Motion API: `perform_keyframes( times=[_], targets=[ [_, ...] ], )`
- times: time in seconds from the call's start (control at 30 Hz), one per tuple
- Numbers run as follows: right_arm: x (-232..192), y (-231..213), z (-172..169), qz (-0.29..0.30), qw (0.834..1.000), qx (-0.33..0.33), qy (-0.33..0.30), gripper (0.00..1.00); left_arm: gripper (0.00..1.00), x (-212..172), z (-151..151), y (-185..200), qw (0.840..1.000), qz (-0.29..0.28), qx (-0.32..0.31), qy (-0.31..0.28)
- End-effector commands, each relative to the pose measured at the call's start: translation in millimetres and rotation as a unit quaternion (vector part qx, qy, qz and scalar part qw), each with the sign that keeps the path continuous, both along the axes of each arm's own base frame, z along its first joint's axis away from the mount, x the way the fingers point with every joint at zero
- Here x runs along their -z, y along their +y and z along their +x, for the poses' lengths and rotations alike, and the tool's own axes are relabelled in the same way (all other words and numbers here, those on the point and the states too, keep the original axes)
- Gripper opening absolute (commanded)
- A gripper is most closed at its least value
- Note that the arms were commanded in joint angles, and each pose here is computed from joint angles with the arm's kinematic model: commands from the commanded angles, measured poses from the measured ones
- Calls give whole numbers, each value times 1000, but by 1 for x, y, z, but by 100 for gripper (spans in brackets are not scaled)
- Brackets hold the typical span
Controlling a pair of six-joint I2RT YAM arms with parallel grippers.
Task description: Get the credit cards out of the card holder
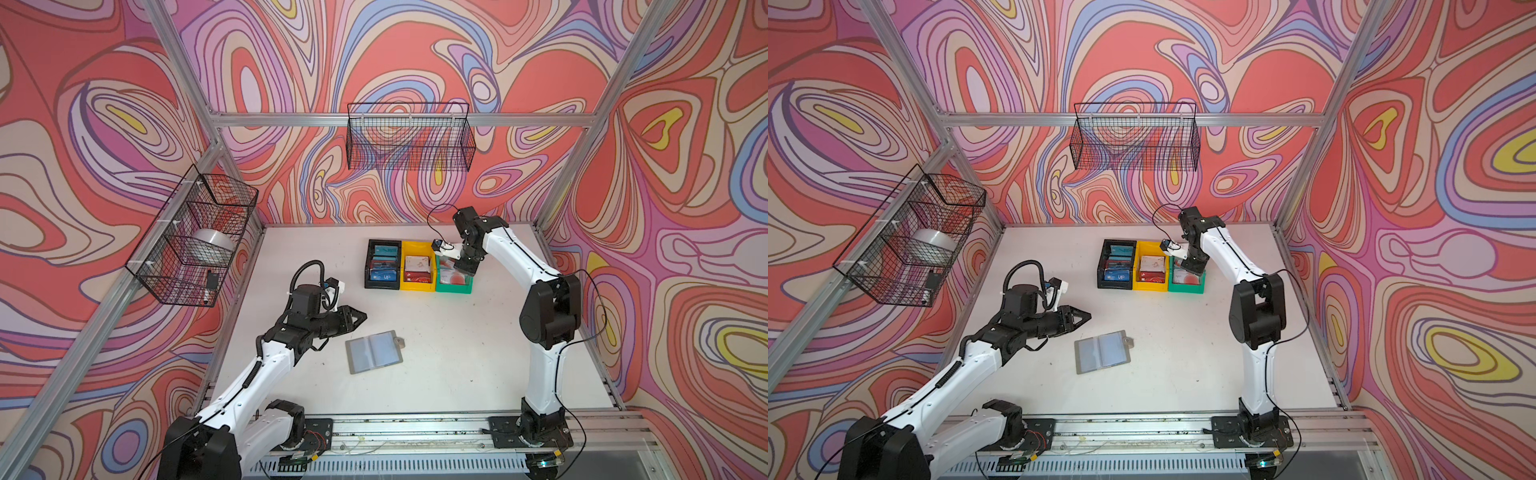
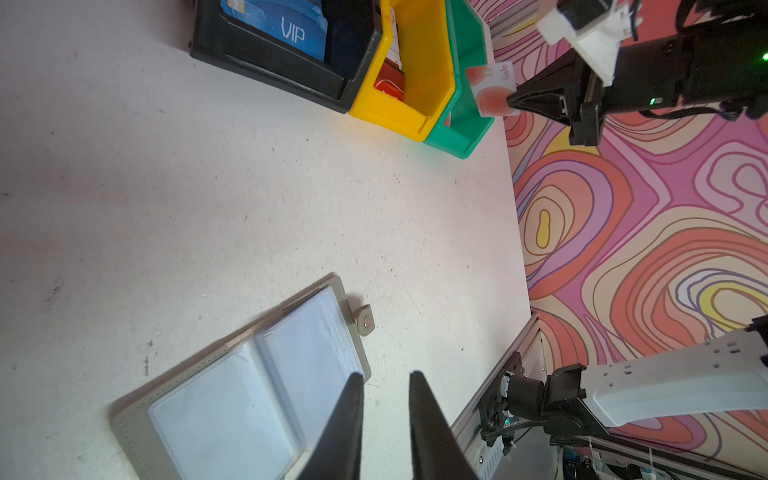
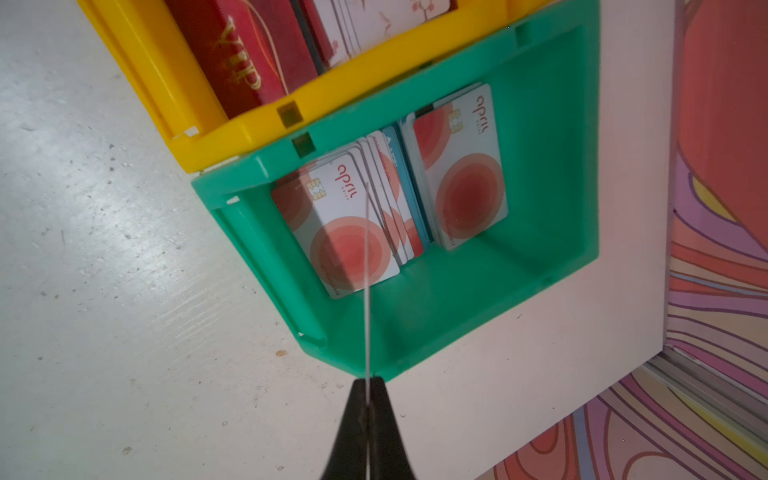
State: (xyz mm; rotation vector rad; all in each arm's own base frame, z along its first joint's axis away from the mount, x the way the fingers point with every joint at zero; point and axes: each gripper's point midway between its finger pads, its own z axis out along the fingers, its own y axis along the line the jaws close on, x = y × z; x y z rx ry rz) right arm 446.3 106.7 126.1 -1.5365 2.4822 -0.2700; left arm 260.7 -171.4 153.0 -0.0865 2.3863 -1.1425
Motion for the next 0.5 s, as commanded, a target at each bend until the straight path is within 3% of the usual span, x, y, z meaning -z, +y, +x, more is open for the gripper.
perform_keyframes(
  times=[0.0,0.47],
  targets=[
    [9,0,1,-8,1000,-18,4,0,24,4,-1,4,1000,4,-7,4],
    [31,-4,1,-34,998,-59,-8,0,24,11,2,1,1000,-1,-4,14]
  ],
)
